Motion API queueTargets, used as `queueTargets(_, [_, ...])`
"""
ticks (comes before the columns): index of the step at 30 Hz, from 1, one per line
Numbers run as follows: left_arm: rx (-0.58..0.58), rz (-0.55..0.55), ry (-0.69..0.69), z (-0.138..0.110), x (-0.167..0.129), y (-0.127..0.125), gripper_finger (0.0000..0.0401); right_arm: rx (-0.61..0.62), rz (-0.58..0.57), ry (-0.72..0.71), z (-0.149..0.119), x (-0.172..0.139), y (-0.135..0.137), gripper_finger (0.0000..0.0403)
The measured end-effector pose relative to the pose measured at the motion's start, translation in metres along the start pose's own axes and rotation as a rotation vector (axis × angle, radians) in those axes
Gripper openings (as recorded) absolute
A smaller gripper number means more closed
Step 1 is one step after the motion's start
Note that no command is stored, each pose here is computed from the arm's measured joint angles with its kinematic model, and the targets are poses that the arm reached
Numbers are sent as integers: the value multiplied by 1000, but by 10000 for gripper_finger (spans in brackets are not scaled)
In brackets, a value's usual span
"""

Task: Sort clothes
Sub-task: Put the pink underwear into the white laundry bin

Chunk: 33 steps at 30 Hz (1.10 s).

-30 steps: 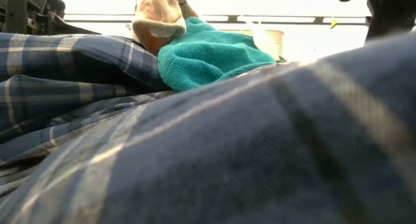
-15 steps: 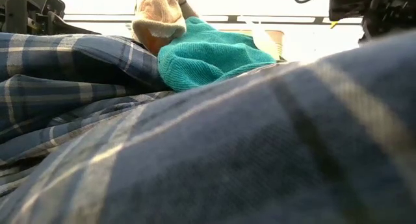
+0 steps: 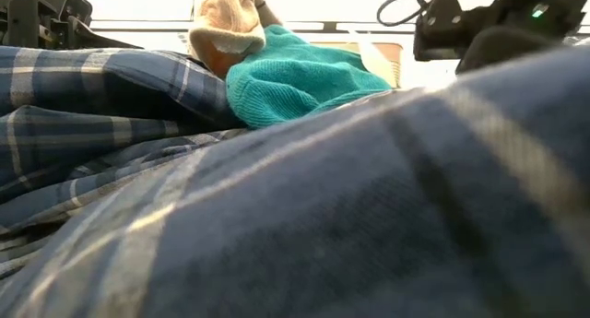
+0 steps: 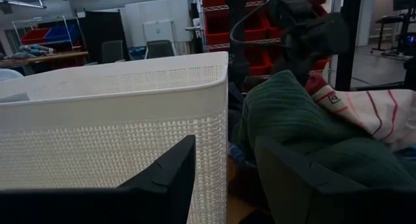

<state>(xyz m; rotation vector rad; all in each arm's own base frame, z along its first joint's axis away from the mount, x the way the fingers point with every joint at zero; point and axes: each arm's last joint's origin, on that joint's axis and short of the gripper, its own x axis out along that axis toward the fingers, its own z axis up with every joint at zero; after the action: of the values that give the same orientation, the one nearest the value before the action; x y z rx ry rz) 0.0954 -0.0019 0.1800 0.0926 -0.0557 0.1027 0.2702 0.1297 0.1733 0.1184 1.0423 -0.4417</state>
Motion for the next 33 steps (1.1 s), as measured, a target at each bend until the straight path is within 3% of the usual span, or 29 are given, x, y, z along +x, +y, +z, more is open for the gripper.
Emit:
queueTargets(5, [0, 1, -1, 0, 0, 0, 165, -16, 13, -19, 9, -2, -4, 16])
queueTargets(12, [0, 0, 0, 0, 0, 0, 165, 11, 60, -84, 33, -42, -9, 5])
queueTargets(23, [0, 0, -1, 0, 0, 0, 165, -69, 45, -356, 101, -112, -19, 2])
queueTargets(28, [-1, 0, -1, 0, 0, 0, 165, -65, 67, -411, 126, -130, -29, 2])
queueTargets(33, [0, 0, 0, 0, 0, 0, 165, -65, 140, -382, 131, -131, -33, 3])
